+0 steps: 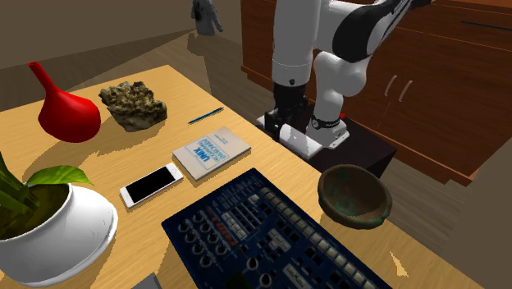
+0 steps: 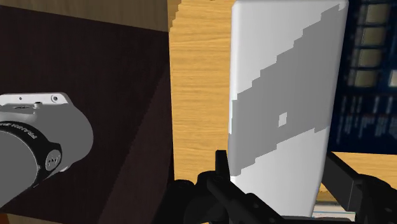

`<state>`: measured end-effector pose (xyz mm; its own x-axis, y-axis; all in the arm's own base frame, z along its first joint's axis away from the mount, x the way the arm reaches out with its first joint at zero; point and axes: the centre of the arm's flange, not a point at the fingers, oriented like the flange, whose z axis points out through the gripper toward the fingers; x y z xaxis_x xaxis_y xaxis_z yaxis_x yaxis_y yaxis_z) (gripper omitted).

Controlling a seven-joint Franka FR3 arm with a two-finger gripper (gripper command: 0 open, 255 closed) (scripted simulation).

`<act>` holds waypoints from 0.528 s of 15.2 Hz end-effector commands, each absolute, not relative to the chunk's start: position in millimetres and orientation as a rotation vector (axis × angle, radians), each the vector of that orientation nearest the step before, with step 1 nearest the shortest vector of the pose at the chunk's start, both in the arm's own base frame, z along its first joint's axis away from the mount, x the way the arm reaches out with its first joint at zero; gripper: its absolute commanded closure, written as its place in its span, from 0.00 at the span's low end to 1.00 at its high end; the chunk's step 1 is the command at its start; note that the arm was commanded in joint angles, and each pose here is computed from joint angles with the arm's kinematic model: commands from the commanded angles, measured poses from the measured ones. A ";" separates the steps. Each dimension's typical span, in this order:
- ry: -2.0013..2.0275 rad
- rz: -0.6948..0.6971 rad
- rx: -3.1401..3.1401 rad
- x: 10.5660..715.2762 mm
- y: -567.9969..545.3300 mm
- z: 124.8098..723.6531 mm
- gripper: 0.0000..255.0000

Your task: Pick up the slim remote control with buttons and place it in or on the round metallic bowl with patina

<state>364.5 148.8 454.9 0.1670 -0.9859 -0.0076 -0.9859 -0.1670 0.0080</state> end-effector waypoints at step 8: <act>-2.028 -0.017 2.398 325.8 258.8 456.7 1.00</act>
<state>327.9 243.9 456.7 0.1673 -0.9859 -0.0071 -0.9859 -0.1674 0.0076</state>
